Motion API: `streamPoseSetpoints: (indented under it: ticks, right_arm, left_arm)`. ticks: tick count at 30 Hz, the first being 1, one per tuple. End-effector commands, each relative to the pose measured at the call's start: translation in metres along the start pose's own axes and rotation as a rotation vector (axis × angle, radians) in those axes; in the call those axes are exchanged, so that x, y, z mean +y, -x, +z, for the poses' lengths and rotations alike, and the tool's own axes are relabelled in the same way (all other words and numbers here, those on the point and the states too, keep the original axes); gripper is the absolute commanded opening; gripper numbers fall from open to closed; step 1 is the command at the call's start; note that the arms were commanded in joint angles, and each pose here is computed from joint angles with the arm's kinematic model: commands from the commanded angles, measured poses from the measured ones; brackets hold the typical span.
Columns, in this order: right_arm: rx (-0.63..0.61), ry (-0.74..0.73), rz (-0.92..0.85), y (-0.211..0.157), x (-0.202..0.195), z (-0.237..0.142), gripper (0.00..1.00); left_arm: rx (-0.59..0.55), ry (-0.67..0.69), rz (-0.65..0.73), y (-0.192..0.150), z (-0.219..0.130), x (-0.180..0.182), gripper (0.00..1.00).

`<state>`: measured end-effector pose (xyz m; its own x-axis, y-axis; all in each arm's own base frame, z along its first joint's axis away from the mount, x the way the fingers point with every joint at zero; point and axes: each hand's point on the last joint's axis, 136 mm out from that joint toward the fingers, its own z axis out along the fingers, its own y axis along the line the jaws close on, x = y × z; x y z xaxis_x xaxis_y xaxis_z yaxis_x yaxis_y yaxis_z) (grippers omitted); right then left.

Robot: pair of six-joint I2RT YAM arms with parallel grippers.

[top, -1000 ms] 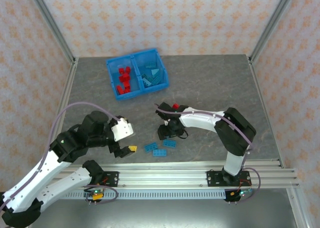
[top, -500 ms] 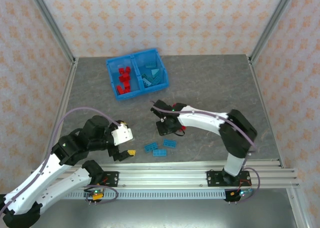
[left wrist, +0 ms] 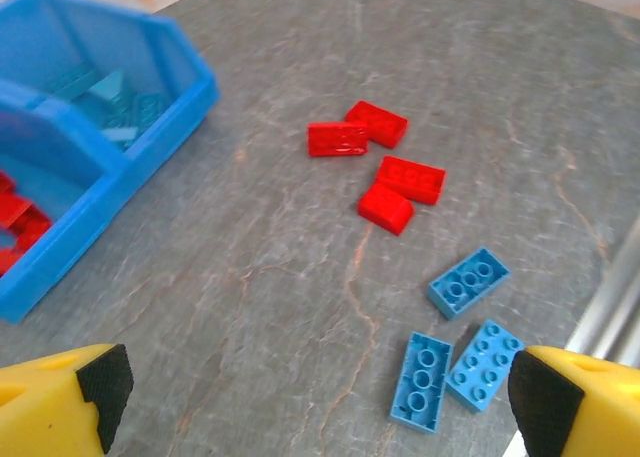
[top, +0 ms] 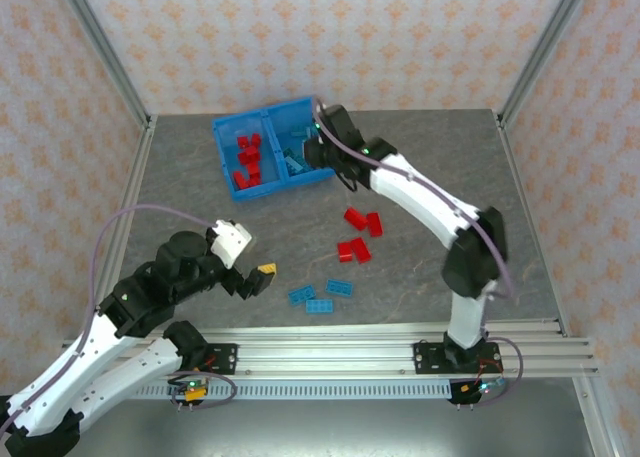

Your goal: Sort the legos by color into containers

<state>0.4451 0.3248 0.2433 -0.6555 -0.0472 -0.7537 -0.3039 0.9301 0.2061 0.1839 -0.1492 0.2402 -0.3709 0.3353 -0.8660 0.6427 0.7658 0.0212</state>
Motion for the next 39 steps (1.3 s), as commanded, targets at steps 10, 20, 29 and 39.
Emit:
streamPoseSetpoints:
  ticks: [10,20,29,39]
  right_arm:
    - [0.016,0.037,-0.05,0.021,-0.003,0.159,0.31]
    - [-0.047,0.084,0.042,0.022,-0.005,0.19,0.43]
    - [-0.13,0.139,0.05,0.091,0.013,0.093,0.53]
    - [0.012,0.151,-0.053,0.044,-0.019,-0.086,0.61]
  left_arm:
    - [-0.053,0.176,-0.174,0.001,-0.007,0.03,1.0]
    - [-0.057,0.16,-0.266,0.0,0.003,0.027,1.0]
    - [-0.011,0.126,-0.47,-0.006,0.029,0.021,1.0]
    - [0.094,0.246,-0.736,-0.006,0.079,0.027,1.0]
